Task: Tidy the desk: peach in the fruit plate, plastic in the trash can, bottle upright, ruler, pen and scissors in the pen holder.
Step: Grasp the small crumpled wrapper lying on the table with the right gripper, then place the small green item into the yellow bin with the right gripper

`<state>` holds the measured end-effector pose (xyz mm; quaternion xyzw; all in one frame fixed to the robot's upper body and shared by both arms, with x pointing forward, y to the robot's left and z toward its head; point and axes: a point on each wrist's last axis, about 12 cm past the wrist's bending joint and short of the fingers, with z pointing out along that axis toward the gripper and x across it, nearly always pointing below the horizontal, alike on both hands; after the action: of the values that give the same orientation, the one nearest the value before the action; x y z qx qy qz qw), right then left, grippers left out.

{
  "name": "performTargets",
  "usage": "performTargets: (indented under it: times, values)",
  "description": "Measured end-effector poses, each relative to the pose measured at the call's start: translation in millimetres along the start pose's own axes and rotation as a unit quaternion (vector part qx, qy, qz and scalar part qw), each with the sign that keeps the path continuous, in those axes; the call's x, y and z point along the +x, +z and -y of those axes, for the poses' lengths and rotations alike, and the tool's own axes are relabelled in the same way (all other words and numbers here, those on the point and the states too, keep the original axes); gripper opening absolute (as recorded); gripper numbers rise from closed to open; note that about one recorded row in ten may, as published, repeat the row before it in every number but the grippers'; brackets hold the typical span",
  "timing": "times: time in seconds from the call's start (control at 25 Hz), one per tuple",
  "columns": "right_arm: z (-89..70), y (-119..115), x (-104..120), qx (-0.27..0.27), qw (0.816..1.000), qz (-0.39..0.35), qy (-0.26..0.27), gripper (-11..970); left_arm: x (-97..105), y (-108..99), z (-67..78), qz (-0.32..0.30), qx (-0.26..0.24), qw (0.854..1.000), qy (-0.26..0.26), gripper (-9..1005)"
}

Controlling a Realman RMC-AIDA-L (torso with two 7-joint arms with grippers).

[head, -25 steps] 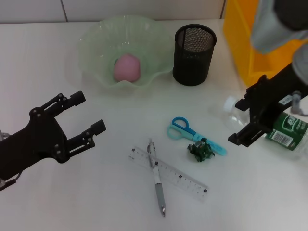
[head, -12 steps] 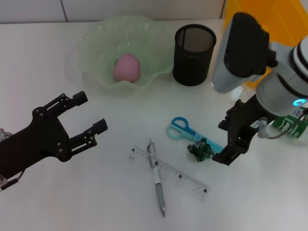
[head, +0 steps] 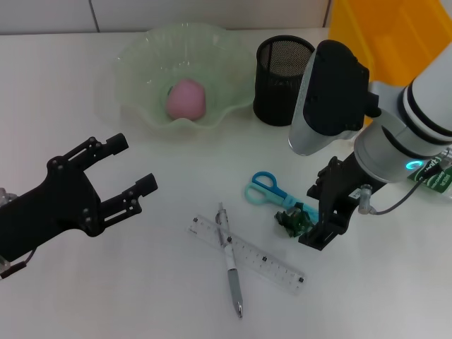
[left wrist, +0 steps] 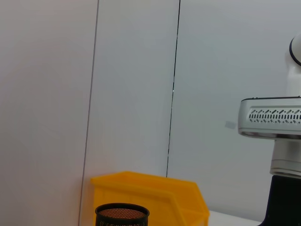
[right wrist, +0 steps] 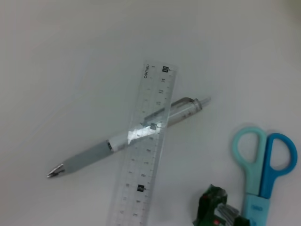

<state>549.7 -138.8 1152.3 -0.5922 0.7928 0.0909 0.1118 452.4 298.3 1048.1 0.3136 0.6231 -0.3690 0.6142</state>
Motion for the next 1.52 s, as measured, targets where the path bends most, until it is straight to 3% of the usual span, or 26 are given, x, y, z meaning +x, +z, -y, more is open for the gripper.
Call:
performTargets:
  times: [0.28,0.44,1.12,1.32,1.52]
  values:
    - [0.3,7.2,-3.1,-0.009,1.000,0.008,0.003,725,0.3,-0.3,0.0,-0.001,0.000,1.000,0.000,794]
    - [1.3,11.3,-4.2,-0.003,1.000,0.012,0.002,541,0.3,-0.5,-0.1,-0.002,0.000,1.000,0.000,795]
    - [2.0,22.7,-3.7,-0.013,1.000,0.010,0.010,509,0.7,-0.6,-0.7,-0.004,-0.002,1.000,0.000,795]
    - [3.0,19.2,-5.4,-0.012,1.000,0.020,0.012,331,0.6,-0.9,-0.9,-0.004,-0.002,1.000,0.000,794]
    - [3.6,13.6,-6.0,-0.021,0.999,0.034,0.019,300,0.5,-1.0,-1.0,-0.004,-0.002,1.000,0.000,794]
